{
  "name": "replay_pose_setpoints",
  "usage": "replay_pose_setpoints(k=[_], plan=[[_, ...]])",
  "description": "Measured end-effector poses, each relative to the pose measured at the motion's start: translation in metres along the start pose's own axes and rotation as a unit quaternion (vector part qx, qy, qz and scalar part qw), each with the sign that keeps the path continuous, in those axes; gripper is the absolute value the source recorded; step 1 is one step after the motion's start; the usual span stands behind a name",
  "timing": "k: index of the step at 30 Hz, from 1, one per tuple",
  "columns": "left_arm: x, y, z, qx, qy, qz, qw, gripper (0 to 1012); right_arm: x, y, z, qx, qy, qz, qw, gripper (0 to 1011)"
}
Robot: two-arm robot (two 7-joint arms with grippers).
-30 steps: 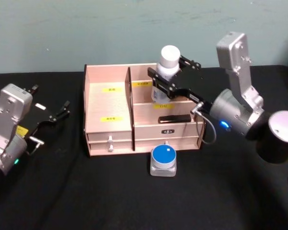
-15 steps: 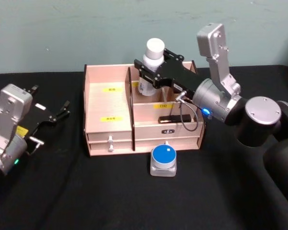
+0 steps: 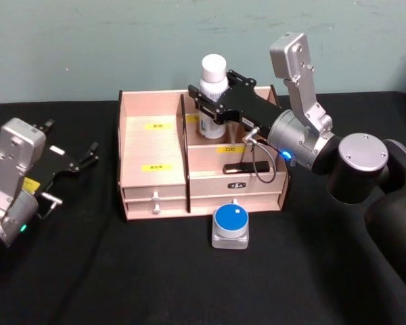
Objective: Pick up the facial cleanser and watermelon frost from the table and place them into the tiered storage box.
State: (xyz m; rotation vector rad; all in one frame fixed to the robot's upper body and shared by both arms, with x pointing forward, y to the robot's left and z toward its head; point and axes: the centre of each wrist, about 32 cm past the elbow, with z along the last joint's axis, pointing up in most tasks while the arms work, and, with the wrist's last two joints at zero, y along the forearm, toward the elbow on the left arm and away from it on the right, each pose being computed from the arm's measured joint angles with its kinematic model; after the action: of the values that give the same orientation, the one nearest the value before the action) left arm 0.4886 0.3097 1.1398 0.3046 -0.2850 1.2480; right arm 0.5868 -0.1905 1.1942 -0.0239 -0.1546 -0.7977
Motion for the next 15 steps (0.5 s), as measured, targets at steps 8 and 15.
replay_pose_setpoints(k=[8, 15], plan=[[0.0, 0.0, 0.0, 0.0, 0.0, 0.0, 1.0, 1010, 0.001, 0.0, -0.006, -0.009, 0.008, 0.0, 0.9999, 600], [0.0, 0.0, 0.0, 0.0, 0.0, 0.0, 1.0, 1009, 0.0, 0.001, -0.013, -0.018, 0.014, 0.005, 0.9997, 600]])
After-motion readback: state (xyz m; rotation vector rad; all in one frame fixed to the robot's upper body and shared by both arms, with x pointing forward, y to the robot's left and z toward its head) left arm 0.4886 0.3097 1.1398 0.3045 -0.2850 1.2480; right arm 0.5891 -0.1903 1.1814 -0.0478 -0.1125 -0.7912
